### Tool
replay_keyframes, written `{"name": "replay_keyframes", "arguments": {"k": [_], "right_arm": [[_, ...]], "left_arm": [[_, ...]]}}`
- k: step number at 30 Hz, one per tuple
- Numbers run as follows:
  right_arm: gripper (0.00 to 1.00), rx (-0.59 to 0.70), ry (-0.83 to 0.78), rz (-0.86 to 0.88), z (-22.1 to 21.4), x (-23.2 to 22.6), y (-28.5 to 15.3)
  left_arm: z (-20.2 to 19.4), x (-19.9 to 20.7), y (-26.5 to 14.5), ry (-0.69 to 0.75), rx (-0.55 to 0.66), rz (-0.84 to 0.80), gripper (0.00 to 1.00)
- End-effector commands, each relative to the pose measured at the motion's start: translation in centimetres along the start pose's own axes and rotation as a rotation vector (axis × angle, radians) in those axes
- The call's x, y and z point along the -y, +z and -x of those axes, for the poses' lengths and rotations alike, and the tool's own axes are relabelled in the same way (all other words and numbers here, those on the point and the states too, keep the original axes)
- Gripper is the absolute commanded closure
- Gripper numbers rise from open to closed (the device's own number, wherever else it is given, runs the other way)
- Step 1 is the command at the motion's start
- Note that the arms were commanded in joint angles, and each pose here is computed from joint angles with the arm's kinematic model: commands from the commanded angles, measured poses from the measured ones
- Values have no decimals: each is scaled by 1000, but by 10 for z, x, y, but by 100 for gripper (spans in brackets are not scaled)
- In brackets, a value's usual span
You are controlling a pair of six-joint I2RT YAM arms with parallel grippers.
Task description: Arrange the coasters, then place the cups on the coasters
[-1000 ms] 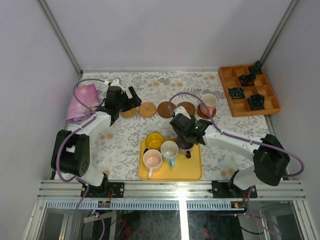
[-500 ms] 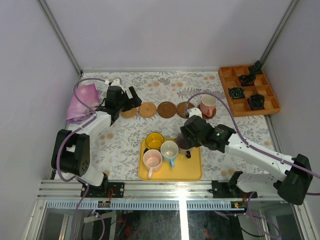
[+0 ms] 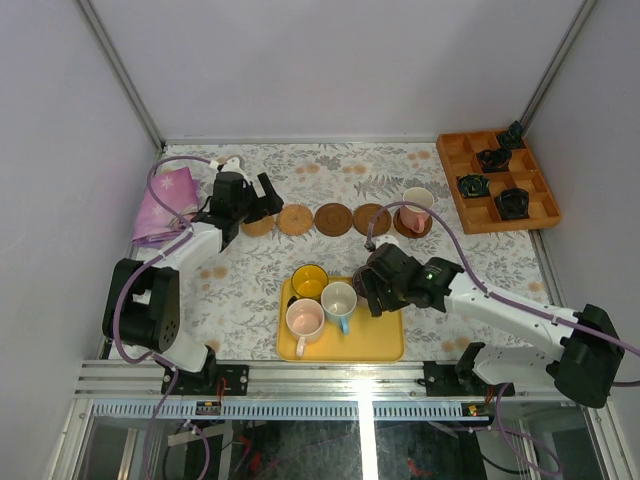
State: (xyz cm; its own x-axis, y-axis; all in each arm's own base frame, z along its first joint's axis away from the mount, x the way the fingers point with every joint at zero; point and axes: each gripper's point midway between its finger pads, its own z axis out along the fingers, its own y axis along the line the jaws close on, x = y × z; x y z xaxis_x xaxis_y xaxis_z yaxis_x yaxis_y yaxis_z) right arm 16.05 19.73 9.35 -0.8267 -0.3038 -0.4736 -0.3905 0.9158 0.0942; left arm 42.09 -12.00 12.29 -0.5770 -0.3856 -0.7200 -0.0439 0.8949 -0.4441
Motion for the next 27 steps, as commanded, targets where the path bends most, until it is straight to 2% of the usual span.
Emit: {"name": "replay_keyframes", "arguments": {"k": [1, 11, 15, 18, 21, 23, 24, 27], "right_arm": [[31, -20, -14, 39, -4, -11, 10], [42, -32, -31, 13, -2, -12, 28], [50, -42, -36, -9, -2, -9, 33], [60, -50, -30, -24, -4, -7, 36], [74, -61, -25, -50, -8, -3, 38], [97, -66, -26, -66, -9, 1, 37], [99, -64, -25, -71, -9, 2, 36], [100, -36, -24, -66, -3, 2, 30]], "left_arm": [[9, 7, 1, 25, 16, -14, 0], [4, 3, 0, 23, 8, 0, 0], [4, 2, 0, 25, 8, 2, 0], [4, 1, 0, 26, 8, 7, 0], [4, 0, -1, 28, 7, 10, 0], [4, 0, -1, 30, 9, 13, 0], [3, -1, -1, 30, 8, 15, 0], [4, 0, -1, 32, 11, 12, 0]]}}
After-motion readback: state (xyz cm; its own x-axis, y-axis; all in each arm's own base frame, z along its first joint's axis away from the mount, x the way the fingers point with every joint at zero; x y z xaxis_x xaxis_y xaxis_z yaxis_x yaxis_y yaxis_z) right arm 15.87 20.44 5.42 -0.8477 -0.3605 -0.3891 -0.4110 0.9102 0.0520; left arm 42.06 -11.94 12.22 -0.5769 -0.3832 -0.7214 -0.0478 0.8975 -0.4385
